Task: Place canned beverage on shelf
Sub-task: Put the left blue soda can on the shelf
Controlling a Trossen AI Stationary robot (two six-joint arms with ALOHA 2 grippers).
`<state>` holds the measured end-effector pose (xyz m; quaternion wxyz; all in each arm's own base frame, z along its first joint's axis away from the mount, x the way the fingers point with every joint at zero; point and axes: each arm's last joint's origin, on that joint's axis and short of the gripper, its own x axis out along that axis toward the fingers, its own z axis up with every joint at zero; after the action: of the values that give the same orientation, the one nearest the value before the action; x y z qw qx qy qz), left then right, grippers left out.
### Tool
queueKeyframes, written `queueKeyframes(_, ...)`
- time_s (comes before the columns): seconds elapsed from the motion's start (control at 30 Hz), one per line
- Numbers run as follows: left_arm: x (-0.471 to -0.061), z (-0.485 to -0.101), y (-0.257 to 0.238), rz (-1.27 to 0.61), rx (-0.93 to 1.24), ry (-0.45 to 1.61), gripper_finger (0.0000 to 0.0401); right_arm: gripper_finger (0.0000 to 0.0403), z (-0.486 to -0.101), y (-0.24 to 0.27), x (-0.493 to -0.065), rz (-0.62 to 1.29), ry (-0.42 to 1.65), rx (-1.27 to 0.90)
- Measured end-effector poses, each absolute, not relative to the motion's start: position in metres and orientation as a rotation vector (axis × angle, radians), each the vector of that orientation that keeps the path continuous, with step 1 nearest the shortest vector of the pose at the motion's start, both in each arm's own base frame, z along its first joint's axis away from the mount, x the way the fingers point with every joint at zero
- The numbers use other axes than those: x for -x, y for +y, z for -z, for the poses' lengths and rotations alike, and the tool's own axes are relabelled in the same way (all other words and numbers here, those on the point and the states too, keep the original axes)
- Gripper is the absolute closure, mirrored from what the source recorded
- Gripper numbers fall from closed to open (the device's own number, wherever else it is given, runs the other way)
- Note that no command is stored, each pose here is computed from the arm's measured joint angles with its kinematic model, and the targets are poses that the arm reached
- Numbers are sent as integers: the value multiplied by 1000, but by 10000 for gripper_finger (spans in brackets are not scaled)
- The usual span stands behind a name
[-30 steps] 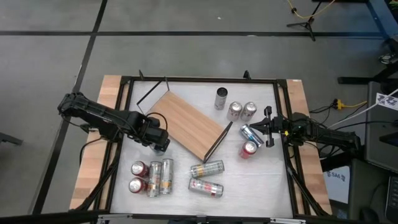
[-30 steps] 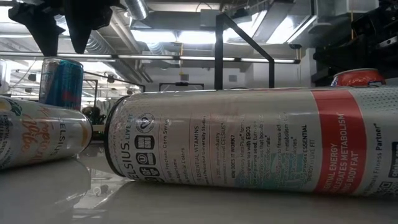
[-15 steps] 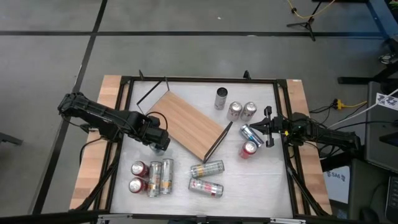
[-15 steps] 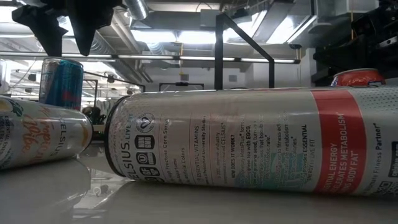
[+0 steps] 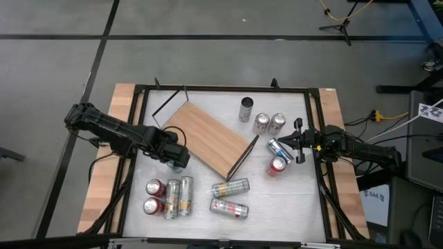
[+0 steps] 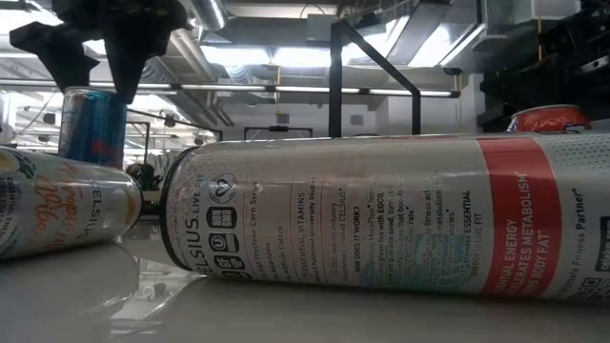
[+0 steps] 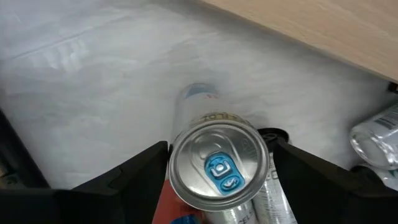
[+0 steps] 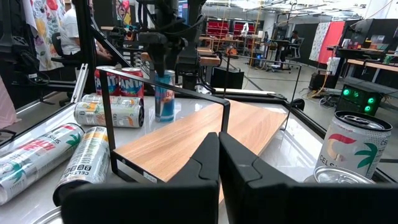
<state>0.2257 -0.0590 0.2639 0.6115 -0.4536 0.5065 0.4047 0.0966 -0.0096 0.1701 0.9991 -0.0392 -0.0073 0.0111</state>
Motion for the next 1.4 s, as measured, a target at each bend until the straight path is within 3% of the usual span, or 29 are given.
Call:
queueKeyframes(0.37,-226,-262,-59,-919,1007,1166,117,402,-170,-10,-97,-22,-15,78)
queueKeyframes(0.97,-246,-230,-66,-845,785,1360,118,402,-170,-10,-97,-22,-15,78)
queueKeyframes(1.3,-246,-230,-66,-844,785,1359,191,402,-170,-10,-97,-22,-15,79)
queueKeyframes(1.4,-245,-231,-66,-841,784,1359,192,402,-170,-10,-97,-22,-15,78)
